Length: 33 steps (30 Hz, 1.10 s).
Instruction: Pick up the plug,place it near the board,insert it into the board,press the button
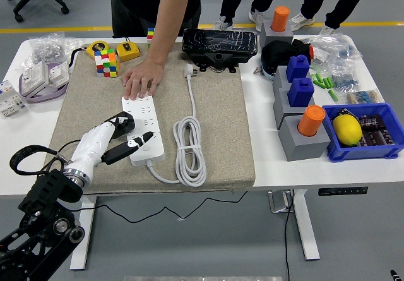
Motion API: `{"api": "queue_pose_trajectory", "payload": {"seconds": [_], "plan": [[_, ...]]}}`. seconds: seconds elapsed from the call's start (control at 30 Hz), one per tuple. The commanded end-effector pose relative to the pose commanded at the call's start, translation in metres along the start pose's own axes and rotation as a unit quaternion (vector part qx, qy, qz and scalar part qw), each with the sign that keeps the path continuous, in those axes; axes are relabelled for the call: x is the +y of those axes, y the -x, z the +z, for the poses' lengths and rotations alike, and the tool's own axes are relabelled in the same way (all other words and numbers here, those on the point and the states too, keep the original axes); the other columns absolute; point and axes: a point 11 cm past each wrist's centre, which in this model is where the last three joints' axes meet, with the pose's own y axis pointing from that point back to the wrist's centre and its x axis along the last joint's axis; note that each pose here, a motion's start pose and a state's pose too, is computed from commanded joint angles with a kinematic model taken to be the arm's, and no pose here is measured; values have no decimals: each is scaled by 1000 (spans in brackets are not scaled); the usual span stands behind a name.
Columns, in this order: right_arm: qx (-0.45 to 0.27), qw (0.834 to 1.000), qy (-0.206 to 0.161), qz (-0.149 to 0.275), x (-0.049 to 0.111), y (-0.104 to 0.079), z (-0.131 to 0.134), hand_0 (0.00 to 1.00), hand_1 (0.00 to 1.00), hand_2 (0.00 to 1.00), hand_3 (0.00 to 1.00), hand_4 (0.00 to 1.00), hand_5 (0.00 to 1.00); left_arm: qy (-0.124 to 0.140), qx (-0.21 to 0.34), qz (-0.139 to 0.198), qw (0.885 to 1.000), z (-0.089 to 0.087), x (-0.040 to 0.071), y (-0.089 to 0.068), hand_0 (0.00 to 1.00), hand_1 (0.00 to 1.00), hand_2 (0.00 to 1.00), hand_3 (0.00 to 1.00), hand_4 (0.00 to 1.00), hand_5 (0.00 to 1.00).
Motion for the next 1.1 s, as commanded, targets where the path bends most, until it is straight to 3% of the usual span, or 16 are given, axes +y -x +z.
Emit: {"api": "queue_pose_trajectory", "payload": {"seconds": [0.37,0.77,1.1], "plan": [[0,1000,1,1,0,-1,0,822,726,716,763,998,998,25,-32,-16,999,10,-9,1,943,902,843,824,998,998],[0,1000,-2,1,0,-1,-2,822,727,717,763,998,998,34,-64,-27,997,11,-14,3,963,901,841,824,998,998],[0,1000,0,3,0,-2,-2,822,726,716,763,998,998,39,-72,-10,997,14,-14,-6,972,901,840,825,998,998]]}}
